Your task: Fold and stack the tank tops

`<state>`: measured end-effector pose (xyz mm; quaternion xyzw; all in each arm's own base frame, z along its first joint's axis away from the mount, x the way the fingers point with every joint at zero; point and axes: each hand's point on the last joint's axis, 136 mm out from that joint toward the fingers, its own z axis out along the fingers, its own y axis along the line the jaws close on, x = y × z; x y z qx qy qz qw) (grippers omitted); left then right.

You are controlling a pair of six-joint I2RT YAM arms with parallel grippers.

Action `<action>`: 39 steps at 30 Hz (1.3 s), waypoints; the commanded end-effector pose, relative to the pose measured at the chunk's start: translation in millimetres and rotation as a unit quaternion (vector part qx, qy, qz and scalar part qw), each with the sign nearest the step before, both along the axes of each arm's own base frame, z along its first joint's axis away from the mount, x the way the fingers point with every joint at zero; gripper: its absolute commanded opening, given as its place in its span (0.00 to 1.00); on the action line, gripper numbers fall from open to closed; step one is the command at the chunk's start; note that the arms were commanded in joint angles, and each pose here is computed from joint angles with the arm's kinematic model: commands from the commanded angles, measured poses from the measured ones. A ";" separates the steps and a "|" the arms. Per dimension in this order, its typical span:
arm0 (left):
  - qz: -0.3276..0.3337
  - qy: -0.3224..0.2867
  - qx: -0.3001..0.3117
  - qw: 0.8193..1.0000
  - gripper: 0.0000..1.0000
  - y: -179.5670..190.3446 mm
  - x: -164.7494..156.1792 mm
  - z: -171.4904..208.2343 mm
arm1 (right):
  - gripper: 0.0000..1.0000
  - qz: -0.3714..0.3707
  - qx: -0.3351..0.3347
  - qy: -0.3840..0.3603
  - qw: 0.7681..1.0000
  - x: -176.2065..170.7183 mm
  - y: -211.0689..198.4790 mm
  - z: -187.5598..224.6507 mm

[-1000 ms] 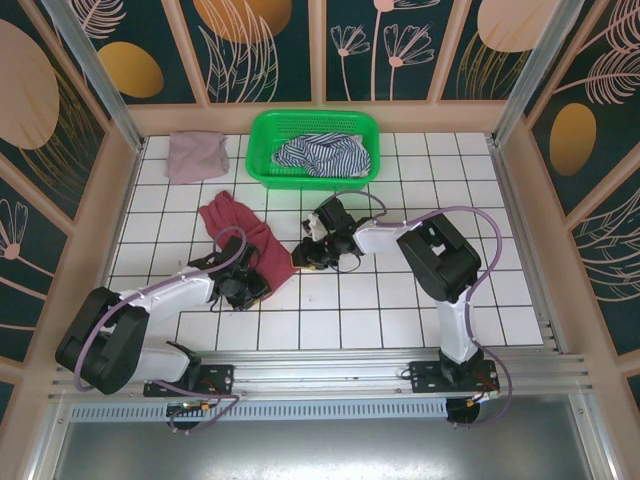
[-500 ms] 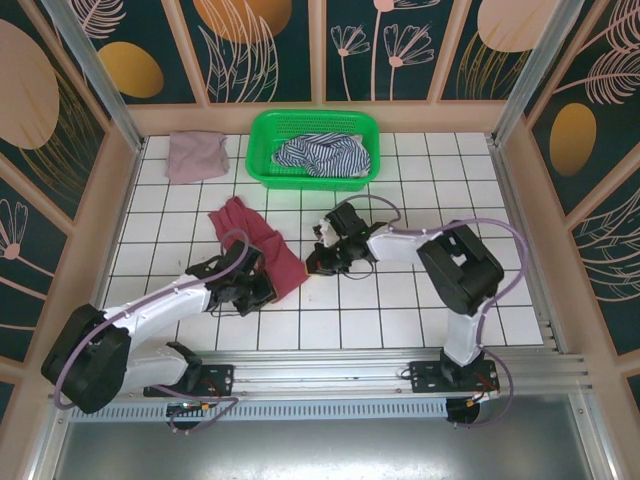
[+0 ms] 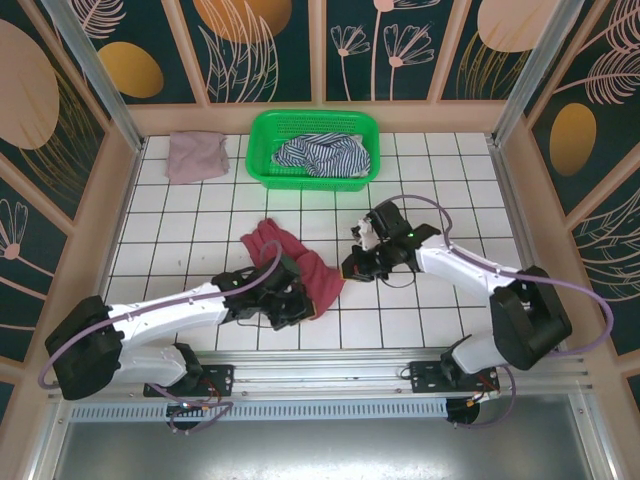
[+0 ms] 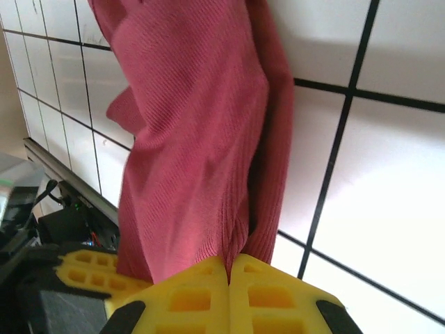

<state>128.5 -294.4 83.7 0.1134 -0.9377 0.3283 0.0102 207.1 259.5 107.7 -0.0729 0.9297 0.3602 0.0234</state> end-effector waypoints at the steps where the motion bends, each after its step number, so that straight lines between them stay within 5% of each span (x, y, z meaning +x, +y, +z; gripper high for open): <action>1: 0.002 0.032 -0.018 0.999 0.04 -23.0 -17.1 4.9 | 0.00 0.002 -0.043 0.034 0.998 -25.8 -29.4 -14.2; 6: -0.018 0.052 -0.032 0.998 0.04 -41.8 -44.9 3.0 | 0.00 -0.005 -0.056 0.048 0.997 -43.5 -49.7 -16.1; 13: -0.038 0.034 -0.051 0.997 0.04 -68.8 -44.4 25.1 | 0.00 -0.019 -0.043 0.033 0.998 -45.8 -58.6 3.6; 22: 0.024 0.023 -0.034 0.999 0.05 -29.6 -16.0 36.1 | 0.00 -0.009 0.032 -0.002 0.999 -1.1 -16.8 47.3; 39: 0.088 0.000 -0.023 0.996 0.08 34.3 47.9 39.9 | 0.00 0.022 0.078 -0.032 0.996 70.7 72.5 57.5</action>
